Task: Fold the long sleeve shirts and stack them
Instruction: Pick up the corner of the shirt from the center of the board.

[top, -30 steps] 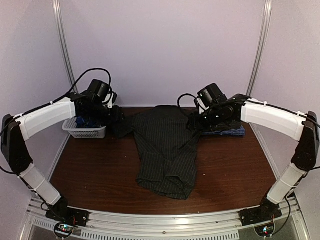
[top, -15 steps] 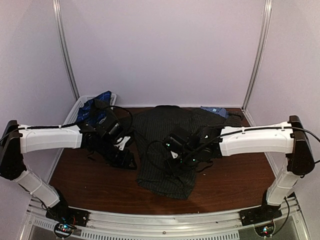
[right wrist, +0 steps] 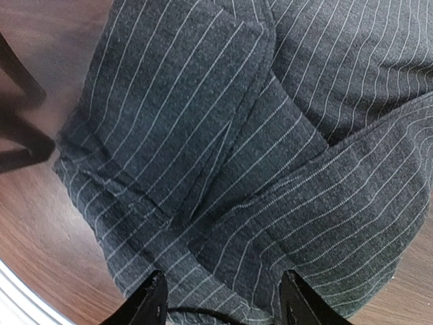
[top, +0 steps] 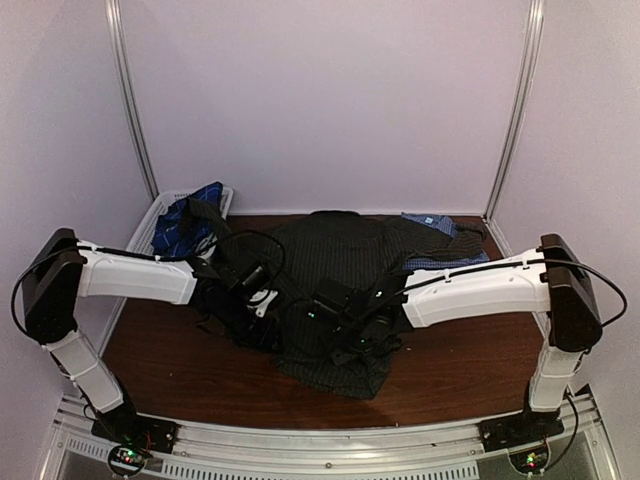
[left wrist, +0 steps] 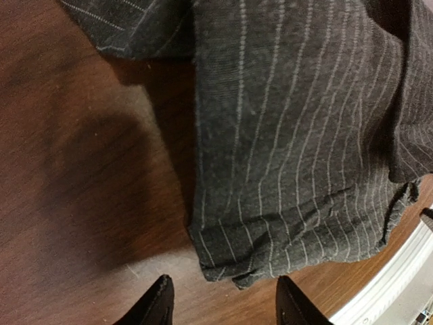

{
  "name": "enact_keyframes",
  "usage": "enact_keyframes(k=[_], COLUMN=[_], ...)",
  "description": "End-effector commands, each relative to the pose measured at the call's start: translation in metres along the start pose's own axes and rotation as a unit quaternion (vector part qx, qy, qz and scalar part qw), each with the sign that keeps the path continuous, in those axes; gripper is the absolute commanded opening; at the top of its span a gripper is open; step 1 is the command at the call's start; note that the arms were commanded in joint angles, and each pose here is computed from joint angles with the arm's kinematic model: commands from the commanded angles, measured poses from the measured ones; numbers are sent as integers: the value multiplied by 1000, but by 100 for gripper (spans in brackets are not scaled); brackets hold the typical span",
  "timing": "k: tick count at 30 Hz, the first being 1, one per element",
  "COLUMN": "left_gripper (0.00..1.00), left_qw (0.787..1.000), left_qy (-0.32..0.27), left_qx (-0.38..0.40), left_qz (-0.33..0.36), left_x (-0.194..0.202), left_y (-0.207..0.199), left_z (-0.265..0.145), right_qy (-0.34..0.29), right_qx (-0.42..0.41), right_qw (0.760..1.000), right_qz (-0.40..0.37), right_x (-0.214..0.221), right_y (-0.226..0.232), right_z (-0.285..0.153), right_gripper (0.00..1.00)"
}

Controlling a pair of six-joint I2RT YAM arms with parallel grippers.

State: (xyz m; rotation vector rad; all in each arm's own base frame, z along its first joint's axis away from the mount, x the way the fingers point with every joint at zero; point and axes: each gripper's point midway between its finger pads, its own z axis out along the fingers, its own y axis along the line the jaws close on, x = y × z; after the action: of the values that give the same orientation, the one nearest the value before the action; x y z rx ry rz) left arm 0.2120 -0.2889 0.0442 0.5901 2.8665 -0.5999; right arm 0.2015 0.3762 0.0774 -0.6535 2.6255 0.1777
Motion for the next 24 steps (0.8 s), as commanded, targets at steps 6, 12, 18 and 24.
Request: enact_keyframes(k=[6, 12, 18, 24], left_gripper=[41, 21, 1, 0], left_qw=[1000, 1000, 1000, 999], left_qy=[-2, 14, 12, 7], left_qx=[13, 9, 22, 35], left_qz=[1, -8, -16, -24], left_x=[-2, 13, 19, 28], left_y=[-3, 0, -6, -14], left_z=[18, 22, 14, 5], right_qy=[-15, -1, 1, -2], right_qx=[6, -11, -15, -15], right_qw=[1000, 1000, 999, 999], right_qz=[19, 24, 38, 49], right_x=[0, 15, 22, 21], right_y=[3, 5, 4, 3], right_z=[11, 23, 27, 26], right_gripper=[56, 56, 53, 31])
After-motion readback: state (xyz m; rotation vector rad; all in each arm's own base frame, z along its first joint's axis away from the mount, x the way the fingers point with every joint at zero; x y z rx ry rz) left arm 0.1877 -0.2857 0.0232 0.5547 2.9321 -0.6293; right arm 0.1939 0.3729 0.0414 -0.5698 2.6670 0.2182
